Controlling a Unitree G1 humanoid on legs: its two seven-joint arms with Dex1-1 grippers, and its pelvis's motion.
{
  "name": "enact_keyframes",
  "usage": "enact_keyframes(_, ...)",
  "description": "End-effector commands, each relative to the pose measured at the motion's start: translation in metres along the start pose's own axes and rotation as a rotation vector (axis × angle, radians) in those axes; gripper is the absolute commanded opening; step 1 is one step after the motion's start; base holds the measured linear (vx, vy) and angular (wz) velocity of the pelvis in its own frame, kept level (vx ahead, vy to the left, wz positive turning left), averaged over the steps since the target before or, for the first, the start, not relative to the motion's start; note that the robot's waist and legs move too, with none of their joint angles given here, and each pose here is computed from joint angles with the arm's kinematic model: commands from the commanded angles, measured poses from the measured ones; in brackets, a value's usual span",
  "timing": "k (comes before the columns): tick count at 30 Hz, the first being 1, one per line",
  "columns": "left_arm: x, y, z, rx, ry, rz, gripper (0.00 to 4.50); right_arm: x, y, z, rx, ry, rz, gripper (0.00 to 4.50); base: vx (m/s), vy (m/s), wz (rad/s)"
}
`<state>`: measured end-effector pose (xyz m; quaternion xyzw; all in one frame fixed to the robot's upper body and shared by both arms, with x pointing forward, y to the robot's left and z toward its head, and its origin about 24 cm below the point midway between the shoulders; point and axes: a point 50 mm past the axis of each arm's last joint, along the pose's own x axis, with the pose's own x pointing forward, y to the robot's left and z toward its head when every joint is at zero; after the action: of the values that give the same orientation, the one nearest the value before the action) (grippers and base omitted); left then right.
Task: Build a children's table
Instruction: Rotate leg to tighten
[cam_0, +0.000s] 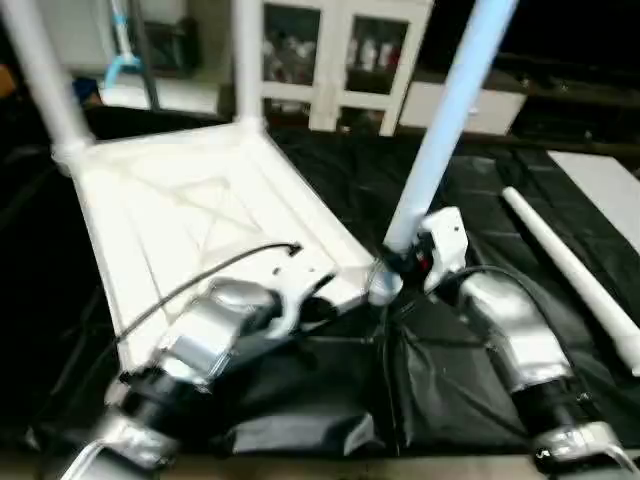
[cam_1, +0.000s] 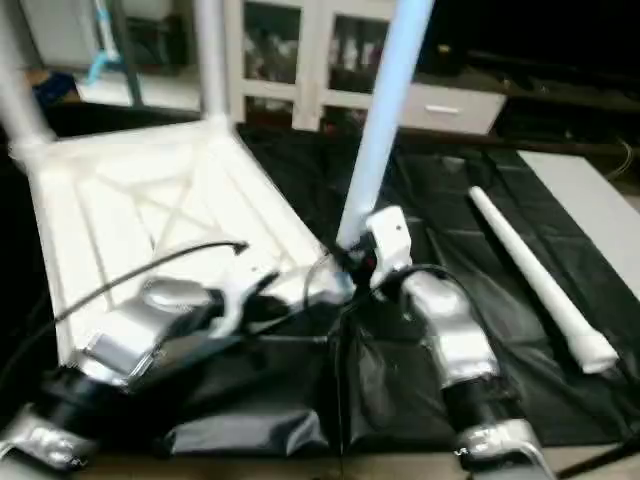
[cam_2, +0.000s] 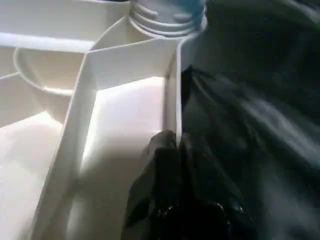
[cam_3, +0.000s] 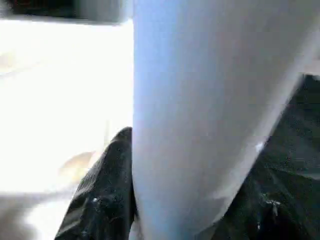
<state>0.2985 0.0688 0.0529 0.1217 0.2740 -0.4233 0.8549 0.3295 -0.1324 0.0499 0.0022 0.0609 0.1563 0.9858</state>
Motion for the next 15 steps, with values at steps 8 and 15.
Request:
enact_keyframes(8, -0.005, 0.015, 0.014, -0.011, -0.057, 0.108, 0.00, 0.000, -0.001, -0.015, 0.106, -0.021, -0.159, 2.17, 0.000, 0.000, 0.00)
enact_keyframes(15, -0.008, 0.024, 0.008, -0.028, -0.035, 0.150, 0.00, 0.000, 0.009, 0.006, 0.034, -0.100, -0.030, 2.89, 0.000, 0.000, 0.00)
